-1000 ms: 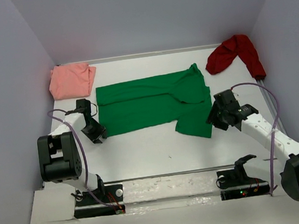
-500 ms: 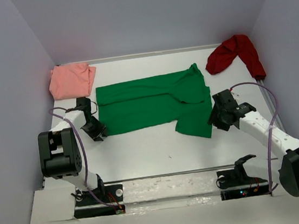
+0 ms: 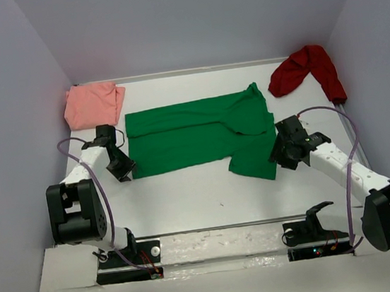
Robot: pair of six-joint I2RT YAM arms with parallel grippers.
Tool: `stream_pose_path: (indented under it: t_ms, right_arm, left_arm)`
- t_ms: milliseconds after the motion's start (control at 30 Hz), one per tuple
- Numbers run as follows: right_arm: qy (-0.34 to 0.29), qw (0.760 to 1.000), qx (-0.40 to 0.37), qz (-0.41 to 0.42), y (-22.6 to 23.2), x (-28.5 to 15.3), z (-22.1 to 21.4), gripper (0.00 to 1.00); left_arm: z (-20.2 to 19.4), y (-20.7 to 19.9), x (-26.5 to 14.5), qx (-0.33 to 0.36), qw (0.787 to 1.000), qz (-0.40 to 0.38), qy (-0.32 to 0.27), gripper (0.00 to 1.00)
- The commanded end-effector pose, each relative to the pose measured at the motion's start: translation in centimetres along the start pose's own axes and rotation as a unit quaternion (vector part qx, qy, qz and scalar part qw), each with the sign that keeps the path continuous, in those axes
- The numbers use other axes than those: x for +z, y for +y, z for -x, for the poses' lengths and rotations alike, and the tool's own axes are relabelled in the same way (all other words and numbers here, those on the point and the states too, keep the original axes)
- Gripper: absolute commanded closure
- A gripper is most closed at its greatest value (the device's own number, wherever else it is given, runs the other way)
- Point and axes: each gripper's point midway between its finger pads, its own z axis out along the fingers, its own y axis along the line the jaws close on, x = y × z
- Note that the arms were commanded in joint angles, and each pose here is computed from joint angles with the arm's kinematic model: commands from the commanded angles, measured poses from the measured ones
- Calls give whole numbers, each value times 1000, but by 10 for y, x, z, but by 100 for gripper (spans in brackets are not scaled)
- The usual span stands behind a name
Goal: Fold and stack the t-shirts
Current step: Flatten the tshirt out
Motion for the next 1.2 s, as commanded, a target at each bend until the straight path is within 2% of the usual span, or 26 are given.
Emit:
stream_pose_path:
  t_ms: [0,333,633,800,933,1033,1067,1167]
  right_arm:
    - [-21,999,2,37,19,-6,14,49]
    - [-37,998,5,47,22,-17,22,49]
    - [-24,999,9,-23,1,-3,16,49]
    - [-39,999,8,-18,0,-8,21,49]
    - [-39,999,6,-11,2,-11,22,49]
    - [-34,999,15,-14,2,-11,20,49]
    - [-31,999,14,-14,2,-11,17,49]
    - [-23,999,23,-23,1,-7,11,49]
  left_arm:
    - [8,-2,-8,6,1000,4,-12,58]
    - [5,-3,13,6,1000,12,13,58]
    - [6,-5,23,9,1000,13,17,60]
    - [11,-8,26,11,1000,11,10,63]
    - [10,-13,33,18,1000,1,19,70]
    - [9,-16,34,23,999,-12,20,95]
    - [9,-17,33,22,999,-14,20,100]
    - [6,-18,32,25,999,-19,25,100]
